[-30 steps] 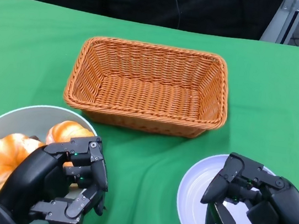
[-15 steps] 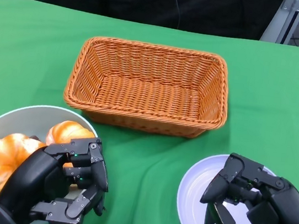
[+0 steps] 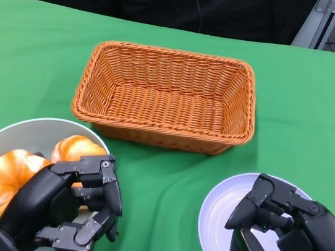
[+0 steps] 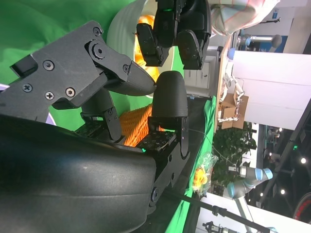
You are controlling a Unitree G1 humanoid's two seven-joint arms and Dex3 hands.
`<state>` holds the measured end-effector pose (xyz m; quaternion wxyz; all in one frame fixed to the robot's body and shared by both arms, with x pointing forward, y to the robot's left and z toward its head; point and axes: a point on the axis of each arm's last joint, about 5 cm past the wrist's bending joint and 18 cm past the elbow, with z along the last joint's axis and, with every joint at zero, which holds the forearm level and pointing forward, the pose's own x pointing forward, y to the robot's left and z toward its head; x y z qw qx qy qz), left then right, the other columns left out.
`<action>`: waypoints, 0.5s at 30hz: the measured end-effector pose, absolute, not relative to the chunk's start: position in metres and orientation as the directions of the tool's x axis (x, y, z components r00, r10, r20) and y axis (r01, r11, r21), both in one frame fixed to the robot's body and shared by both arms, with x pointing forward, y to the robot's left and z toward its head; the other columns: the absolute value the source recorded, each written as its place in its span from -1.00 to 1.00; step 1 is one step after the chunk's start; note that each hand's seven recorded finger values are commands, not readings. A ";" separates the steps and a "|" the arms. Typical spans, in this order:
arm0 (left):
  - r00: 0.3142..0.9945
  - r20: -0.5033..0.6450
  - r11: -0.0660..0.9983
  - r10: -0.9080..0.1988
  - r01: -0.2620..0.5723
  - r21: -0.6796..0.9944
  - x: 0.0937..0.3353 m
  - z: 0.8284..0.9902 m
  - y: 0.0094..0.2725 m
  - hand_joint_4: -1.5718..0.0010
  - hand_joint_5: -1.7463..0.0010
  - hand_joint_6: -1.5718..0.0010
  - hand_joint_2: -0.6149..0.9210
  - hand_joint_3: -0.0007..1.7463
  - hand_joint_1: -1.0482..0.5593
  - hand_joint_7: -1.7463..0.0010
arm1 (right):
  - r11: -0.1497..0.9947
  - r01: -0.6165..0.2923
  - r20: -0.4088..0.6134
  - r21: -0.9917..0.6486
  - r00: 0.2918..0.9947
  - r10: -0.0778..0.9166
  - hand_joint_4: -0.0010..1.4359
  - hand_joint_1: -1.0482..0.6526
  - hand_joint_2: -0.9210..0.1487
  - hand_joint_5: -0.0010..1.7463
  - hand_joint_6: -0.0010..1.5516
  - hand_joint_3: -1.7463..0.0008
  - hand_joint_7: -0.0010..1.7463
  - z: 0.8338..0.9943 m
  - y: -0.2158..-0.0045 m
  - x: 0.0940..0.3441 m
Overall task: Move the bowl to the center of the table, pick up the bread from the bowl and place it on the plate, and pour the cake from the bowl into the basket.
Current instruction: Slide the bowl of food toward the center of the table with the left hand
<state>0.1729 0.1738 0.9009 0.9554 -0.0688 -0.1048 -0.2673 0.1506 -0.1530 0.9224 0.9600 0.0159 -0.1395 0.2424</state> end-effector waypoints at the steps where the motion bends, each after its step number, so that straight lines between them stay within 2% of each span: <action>1: 0.836 0.238 0.849 -0.494 0.523 -0.075 0.173 0.901 0.174 0.00 -0.84 0.05 0.53 0.26 0.21 -0.61 | 0.883 -0.469 0.274 -0.036 0.845 0.460 0.00 0.06 -0.35 0.91 -0.15 -0.24 0.60 0.922 -0.153 0.151; 3: 0.838 0.241 0.852 -0.489 0.518 -0.072 0.173 0.902 0.175 -0.01 -0.83 0.05 0.55 0.23 0.20 -0.61 | 0.884 -0.466 0.270 -0.033 0.848 0.457 0.00 0.06 -0.35 0.91 -0.14 -0.24 0.60 0.921 -0.153 0.151; 6: 0.843 0.263 0.864 -0.470 0.500 -0.059 0.173 0.907 0.177 0.05 -0.73 0.05 0.58 0.09 0.15 -0.41 | 0.887 -0.460 0.270 -0.031 0.851 0.451 0.00 0.07 -0.36 0.90 -0.15 -0.24 0.60 0.920 -0.153 0.151; 8: 0.843 0.296 0.876 -0.448 0.480 -0.042 0.172 0.915 0.180 0.08 -0.62 0.01 0.63 -0.10 0.03 -0.19 | 0.889 -0.458 0.271 -0.032 0.852 0.448 0.00 0.07 -0.36 0.90 -0.15 -0.24 0.60 0.920 -0.153 0.151; 11: 0.835 0.328 0.880 -0.442 0.474 -0.018 0.172 0.923 0.182 0.10 -0.51 -0.02 0.70 -0.29 -0.04 0.00 | 0.889 -0.456 0.271 -0.031 0.853 0.447 0.00 0.07 -0.36 0.90 -0.15 -0.24 0.60 0.919 -0.153 0.151; 12: 0.833 0.333 0.881 -0.441 0.472 -0.014 0.172 0.925 0.182 0.11 -0.41 -0.02 0.75 -0.41 -0.09 0.13 | 0.890 -0.455 0.270 -0.030 0.853 0.446 0.00 0.07 -0.36 0.90 -0.15 -0.24 0.60 0.919 -0.153 0.151; 13: 0.835 0.337 0.886 -0.434 0.464 -0.011 0.172 0.926 0.183 0.12 -0.31 -0.06 0.85 -0.61 -0.14 0.31 | 0.891 -0.453 0.268 -0.030 0.855 0.444 0.00 0.07 -0.36 0.90 -0.15 -0.24 0.60 0.919 -0.153 0.151; 15: 0.838 0.354 0.896 -0.414 0.444 -0.001 0.172 0.931 0.186 0.16 -0.23 -0.04 0.93 -0.77 -0.19 0.47 | 0.893 -0.449 0.264 -0.028 0.858 0.440 0.00 0.07 -0.36 0.90 -0.15 -0.24 0.61 0.917 -0.153 0.151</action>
